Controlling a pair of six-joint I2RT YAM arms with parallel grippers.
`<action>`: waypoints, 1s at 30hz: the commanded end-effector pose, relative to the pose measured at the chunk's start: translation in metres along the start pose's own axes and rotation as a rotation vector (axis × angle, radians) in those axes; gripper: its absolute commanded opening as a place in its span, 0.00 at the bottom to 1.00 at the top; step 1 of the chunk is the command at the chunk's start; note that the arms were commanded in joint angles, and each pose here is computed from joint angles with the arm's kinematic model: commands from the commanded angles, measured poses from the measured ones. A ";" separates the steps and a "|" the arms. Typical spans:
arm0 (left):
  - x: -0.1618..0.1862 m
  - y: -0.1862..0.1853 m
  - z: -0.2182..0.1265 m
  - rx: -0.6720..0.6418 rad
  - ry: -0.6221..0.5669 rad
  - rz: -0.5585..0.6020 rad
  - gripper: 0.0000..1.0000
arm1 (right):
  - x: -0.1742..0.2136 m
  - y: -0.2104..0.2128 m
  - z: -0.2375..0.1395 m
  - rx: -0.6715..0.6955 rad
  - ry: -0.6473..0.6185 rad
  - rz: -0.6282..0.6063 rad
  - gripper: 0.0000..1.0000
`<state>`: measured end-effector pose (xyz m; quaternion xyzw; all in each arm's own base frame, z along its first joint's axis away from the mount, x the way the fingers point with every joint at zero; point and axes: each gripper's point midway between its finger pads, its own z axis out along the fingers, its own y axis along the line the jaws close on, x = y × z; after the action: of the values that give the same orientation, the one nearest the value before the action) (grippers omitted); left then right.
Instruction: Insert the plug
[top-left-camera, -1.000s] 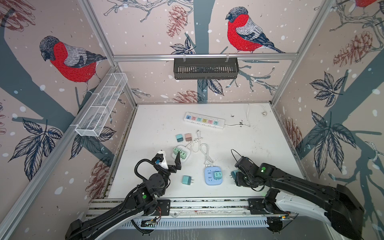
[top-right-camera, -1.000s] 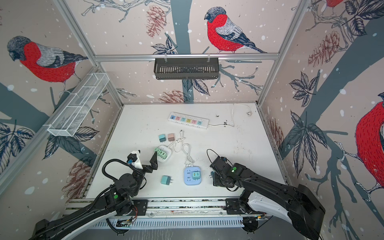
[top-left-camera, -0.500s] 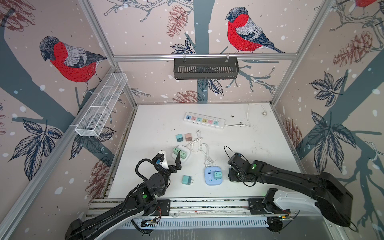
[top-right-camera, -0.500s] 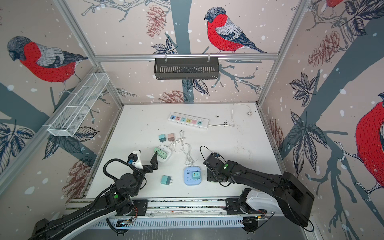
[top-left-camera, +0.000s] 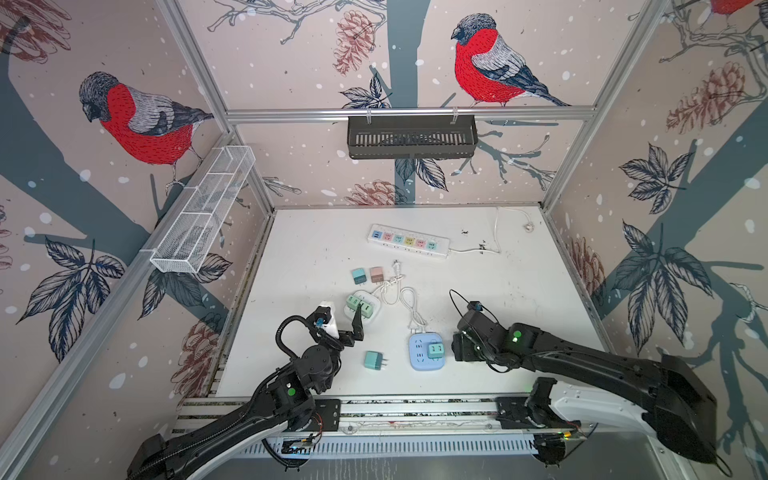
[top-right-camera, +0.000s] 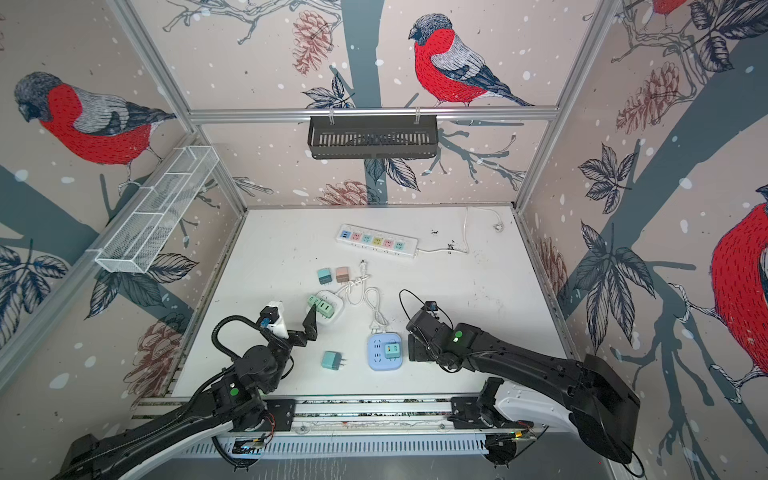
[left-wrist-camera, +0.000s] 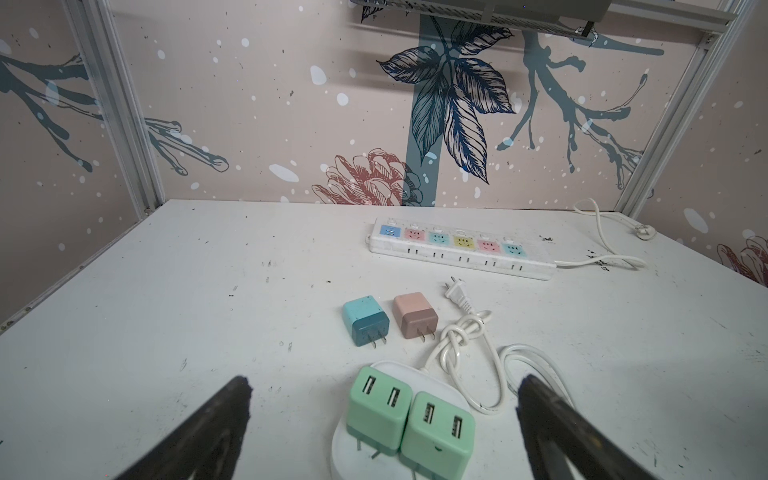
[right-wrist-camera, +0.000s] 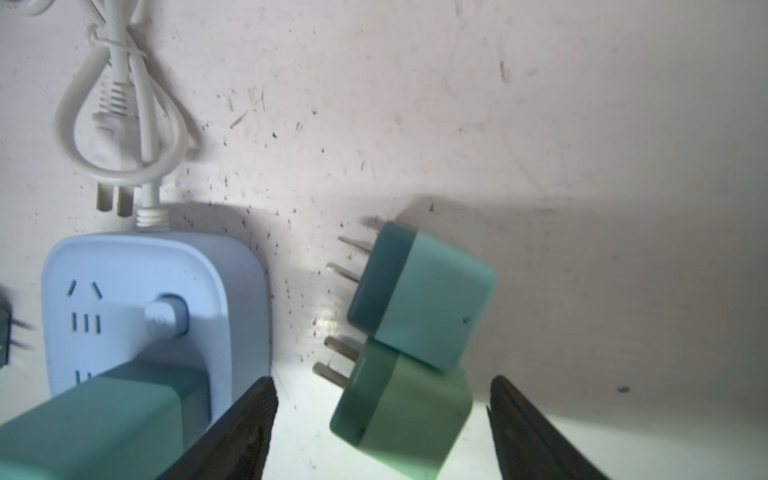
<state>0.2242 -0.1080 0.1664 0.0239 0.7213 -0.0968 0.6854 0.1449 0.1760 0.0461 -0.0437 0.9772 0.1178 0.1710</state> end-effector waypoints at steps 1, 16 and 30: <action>-0.006 -0.002 0.000 0.009 -0.026 -0.025 0.99 | 0.019 -0.014 -0.003 0.062 0.048 0.008 0.82; -0.005 -0.003 0.001 0.009 -0.019 -0.022 0.99 | 0.030 -0.047 0.007 0.237 0.086 -0.006 0.65; -0.005 -0.004 0.001 0.016 -0.018 -0.019 0.99 | -0.010 -0.060 0.023 0.180 0.015 0.124 0.56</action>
<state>0.2246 -0.1100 0.1635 0.0300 0.7249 -0.0950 0.6817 0.1612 0.1135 0.0147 0.0434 0.9875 0.0135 0.1509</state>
